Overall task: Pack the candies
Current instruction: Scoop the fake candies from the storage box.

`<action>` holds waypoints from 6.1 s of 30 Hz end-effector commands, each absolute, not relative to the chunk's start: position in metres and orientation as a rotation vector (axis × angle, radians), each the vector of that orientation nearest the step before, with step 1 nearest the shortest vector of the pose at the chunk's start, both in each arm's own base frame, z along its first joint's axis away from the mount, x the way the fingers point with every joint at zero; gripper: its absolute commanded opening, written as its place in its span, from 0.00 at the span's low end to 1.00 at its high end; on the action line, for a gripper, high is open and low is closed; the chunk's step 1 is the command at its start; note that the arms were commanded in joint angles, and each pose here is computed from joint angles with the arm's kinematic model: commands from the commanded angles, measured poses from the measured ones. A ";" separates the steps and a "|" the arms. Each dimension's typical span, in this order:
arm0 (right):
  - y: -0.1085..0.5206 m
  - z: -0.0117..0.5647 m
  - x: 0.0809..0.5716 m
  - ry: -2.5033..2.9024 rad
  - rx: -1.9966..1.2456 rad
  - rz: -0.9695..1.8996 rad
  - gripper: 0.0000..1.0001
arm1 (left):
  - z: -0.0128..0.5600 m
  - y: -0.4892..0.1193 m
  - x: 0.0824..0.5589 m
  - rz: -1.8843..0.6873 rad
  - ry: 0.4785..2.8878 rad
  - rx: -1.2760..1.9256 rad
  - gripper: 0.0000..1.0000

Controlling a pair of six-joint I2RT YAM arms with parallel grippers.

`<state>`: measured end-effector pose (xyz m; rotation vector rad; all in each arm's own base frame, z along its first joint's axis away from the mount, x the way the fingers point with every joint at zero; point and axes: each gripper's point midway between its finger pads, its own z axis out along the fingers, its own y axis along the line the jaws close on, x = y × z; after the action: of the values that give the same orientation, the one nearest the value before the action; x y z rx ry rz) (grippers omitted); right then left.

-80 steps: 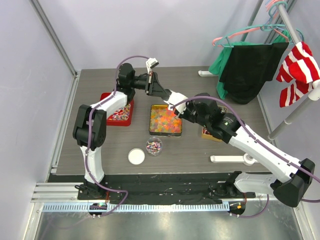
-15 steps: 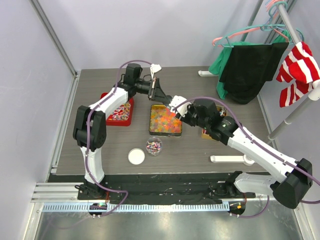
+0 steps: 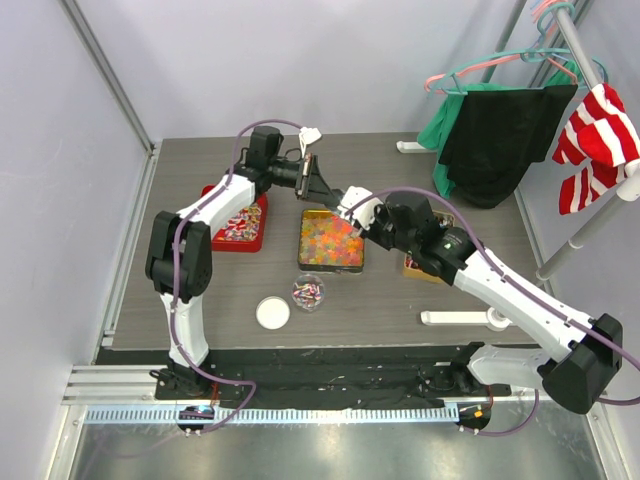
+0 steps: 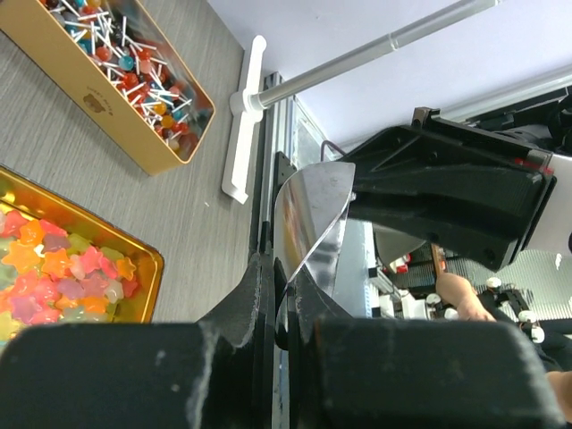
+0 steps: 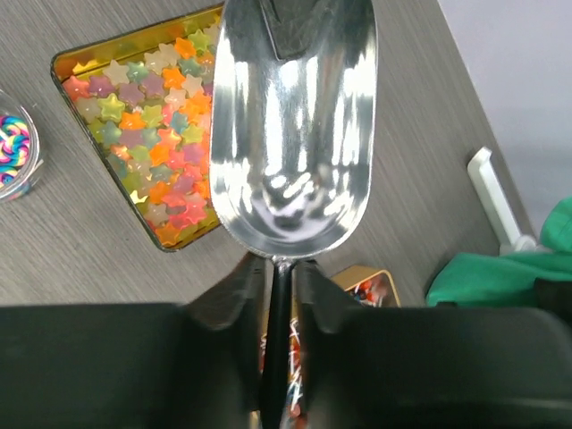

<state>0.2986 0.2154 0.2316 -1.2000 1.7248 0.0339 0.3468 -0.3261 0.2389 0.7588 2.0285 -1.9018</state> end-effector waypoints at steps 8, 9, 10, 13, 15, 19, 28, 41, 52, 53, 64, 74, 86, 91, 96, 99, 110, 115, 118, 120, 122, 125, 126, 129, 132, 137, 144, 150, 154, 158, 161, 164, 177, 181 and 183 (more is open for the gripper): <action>0.237 0.270 0.307 1.610 -1.137 0.106 0.01 | 0.241 -0.330 0.346 -1.838 2.009 0.818 0.45; 0.236 0.268 0.307 1.611 -1.140 0.100 0.01 | 0.237 -0.327 0.348 -1.819 2.023 0.818 0.61; 0.235 0.267 0.306 1.614 -1.142 0.098 0.01 | 0.235 -0.325 0.352 -1.798 2.040 0.803 0.68; 0.232 0.263 0.304 1.623 -1.150 0.089 0.01 | 0.226 -0.315 0.371 -1.696 2.079 0.759 0.87; 0.228 0.260 0.302 1.628 -1.155 0.075 0.01 | 0.219 -0.301 0.390 -1.606 2.111 0.694 0.95; 0.215 0.254 0.304 1.644 -1.157 -0.001 0.01 | 0.199 -0.268 0.428 -1.390 2.191 0.566 0.97; 0.199 0.247 0.304 1.672 -1.207 -0.094 0.01 | 0.117 -0.220 0.453 -0.680 2.439 0.583 1.00; 0.197 0.273 0.306 1.650 -1.179 -0.103 0.01 | 0.082 -0.212 0.433 -0.441 2.557 0.603 0.91; 0.197 0.277 0.304 1.641 -1.177 -0.092 0.01 | 0.062 -0.205 0.420 -0.254 2.655 0.572 0.61; 0.197 0.275 0.303 1.642 -1.182 -0.092 0.01 | 0.060 -0.206 0.418 -0.252 2.665 0.571 0.58; 0.196 0.277 0.302 1.636 -1.181 -0.094 0.01 | 0.047 -0.219 0.408 -0.221 2.714 0.620 0.39; 0.199 0.273 0.305 1.642 -1.192 -0.089 0.01 | 0.038 -0.210 0.425 -0.086 2.696 0.608 0.13; 0.209 0.253 0.315 1.678 -1.238 -0.097 0.01 | 0.043 -0.205 0.487 0.109 2.599 0.529 0.00; 0.217 0.238 0.320 1.703 -1.290 -0.098 0.01 | 0.047 -0.205 0.500 0.122 2.572 0.496 0.00; 0.224 0.215 0.341 1.770 -1.327 -0.169 0.01 | 0.064 -0.207 0.511 0.103 2.497 0.462 0.00; 0.229 0.197 0.349 1.820 -1.411 -0.200 0.01 | 0.074 -0.208 0.515 0.083 2.445 0.430 0.00; 0.228 0.199 0.371 1.882 -1.595 -0.385 0.01 | 0.153 -0.201 0.521 -0.016 2.159 0.283 0.00; 0.224 0.203 0.371 1.873 -1.697 -0.535 0.01 | 0.163 -0.203 0.523 -0.050 2.121 0.232 0.00; 0.223 0.198 0.369 1.876 -1.760 -0.598 0.01 | 0.161 -0.203 0.523 -0.045 2.129 0.246 0.00; 0.223 0.189 0.371 1.886 -1.798 -0.642 0.01 | 0.162 -0.203 0.522 -0.046 2.134 0.256 0.00; 0.220 0.190 0.375 1.864 -1.817 -0.741 0.01 | 0.165 -0.203 0.521 -0.053 2.121 0.248 0.00; 0.221 0.190 0.382 1.831 -1.842 -0.863 0.01 | 0.170 -0.206 0.520 -0.068 2.123 0.260 0.00; 0.223 0.192 0.385 1.817 -1.844 -0.898 0.01 | 0.166 -0.208 0.520 -0.075 2.133 0.266 0.00; 0.233 0.195 0.391 1.736 -1.877 -1.013 0.01 | 0.163 -0.211 0.519 -0.096 2.144 0.274 0.00; 0.241 0.196 0.396 1.672 -1.899 -1.116 0.01 | 0.161 -0.213 0.518 -0.104 2.152 0.281 0.00; 0.250 0.179 0.402 1.619 -1.987 -1.223 0.01 | 0.157 -0.219 0.515 -0.113 2.160 0.308 0.00; 0.272 0.148 0.395 1.532 -2.141 -1.223 0.01 | 0.159 -0.225 0.512 -0.137 2.160 0.325 0.00; 0.283 0.132 0.380 1.588 -2.229 -1.000 0.01 | 0.157 -0.224 0.509 -0.129 2.166 0.328 0.00; 0.282 0.121 0.366 1.602 -2.289 -0.869 0.01 | 0.156 -0.223 0.509 -0.127 2.170 0.331 0.00; 0.277 0.110 0.353 1.618 -2.353 -0.770 0.01 | 0.155 -0.224 0.508 -0.133 2.178 0.326 0.00; 0.279 0.099 0.346 1.659 -2.349 -0.704 0.01 | 0.154 -0.224 0.508 -0.137 2.181 0.325 0.00; 0.285 0.087 0.348 1.712 -2.282 -0.673 0.01 | 0.154 -0.224 0.507 -0.141 2.184 0.317 0.00; 0.312 0.071 0.363 1.902 -1.855 -0.595 0.01 | 0.143 -0.218 0.502 -0.109 2.238 0.268 0.00; 0.312 0.061 0.363 1.920 -1.812 -0.607 0.01 | 0.140 -0.217 0.501 -0.104 2.256 0.258 0.00; 0.314 0.055 0.363 1.924 -1.790 -0.611 0.01 | 0.138 -0.216 0.501 -0.099 2.262 0.256 0.00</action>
<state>0.3695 0.3066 0.0941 -1.8052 1.8674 -0.6639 0.4914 -0.1983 0.0983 0.3000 2.3473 -0.0228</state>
